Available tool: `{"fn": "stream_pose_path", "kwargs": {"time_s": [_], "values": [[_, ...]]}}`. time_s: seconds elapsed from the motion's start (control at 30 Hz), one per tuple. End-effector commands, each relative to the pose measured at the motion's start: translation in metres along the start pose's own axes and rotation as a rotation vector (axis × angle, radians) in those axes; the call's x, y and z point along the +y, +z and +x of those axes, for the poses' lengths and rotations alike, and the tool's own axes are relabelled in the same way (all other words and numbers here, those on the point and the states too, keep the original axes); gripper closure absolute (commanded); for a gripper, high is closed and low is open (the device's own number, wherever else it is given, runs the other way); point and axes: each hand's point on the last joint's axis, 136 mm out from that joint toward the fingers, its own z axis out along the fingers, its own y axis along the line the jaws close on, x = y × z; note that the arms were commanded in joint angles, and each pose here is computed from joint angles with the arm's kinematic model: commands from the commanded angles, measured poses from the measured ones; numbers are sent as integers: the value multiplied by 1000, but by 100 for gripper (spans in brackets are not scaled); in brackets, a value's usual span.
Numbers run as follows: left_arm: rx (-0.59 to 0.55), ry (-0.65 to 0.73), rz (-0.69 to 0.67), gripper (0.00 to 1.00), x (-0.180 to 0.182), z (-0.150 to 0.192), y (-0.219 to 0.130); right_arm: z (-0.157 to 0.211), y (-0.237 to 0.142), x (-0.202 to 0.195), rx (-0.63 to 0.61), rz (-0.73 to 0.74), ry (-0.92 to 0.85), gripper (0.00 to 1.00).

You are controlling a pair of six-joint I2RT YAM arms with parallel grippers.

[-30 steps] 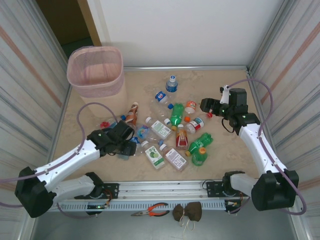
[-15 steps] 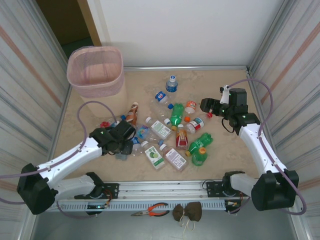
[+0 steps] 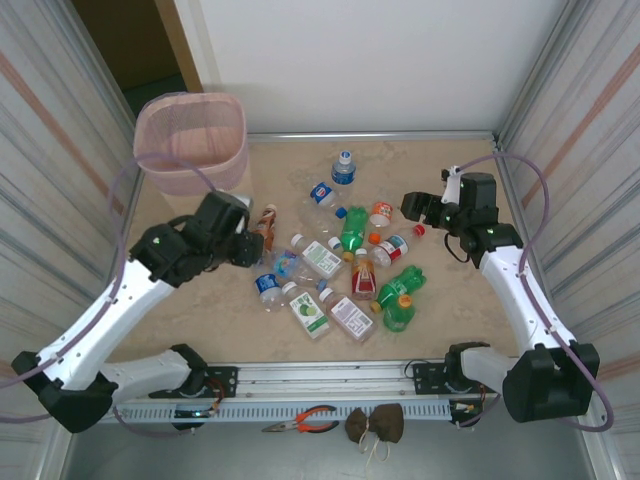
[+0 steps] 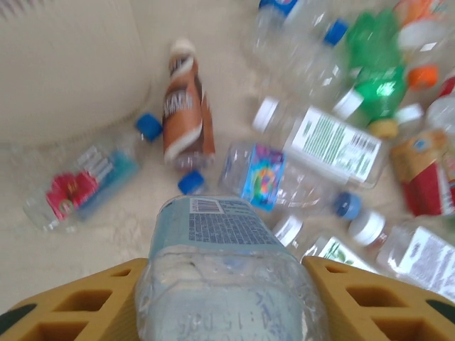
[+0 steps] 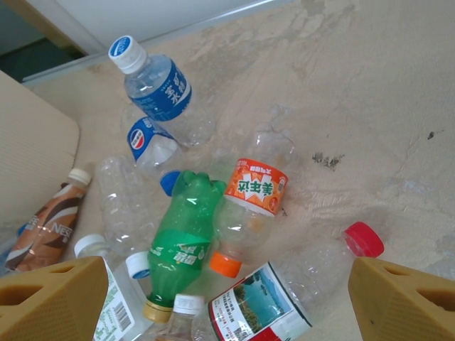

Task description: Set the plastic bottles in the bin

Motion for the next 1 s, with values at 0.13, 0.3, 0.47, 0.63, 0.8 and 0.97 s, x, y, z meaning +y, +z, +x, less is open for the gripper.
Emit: {"fn": "stream_pose_path", "kwargs": {"time_s": [0.13, 0.3, 0.47, 0.63, 0.8, 0.97], "values": [[-209, 162, 25, 47, -2, -97, -63, -19, -19, 15, -40, -24, -26, 13], [-340, 196, 2, 47, 8, -153, -98, -25, -23, 18, -55, -27, -28, 13], [-429, 172, -65, 49, 40, -193, -114, -25, -25, 19, -56, -27, -28, 13], [-444, 99, -91, 50, 79, -217, -100, -25, -25, 18, -55, -23, -23, 13], [-403, 28, -94, 51, 114, -228, -64, -27, -26, 18, -60, -19, -24, 13], [-338, -26, -67, 52, 136, -230, -20, -28, -25, 18, -60, -18, -18, 13]]}}
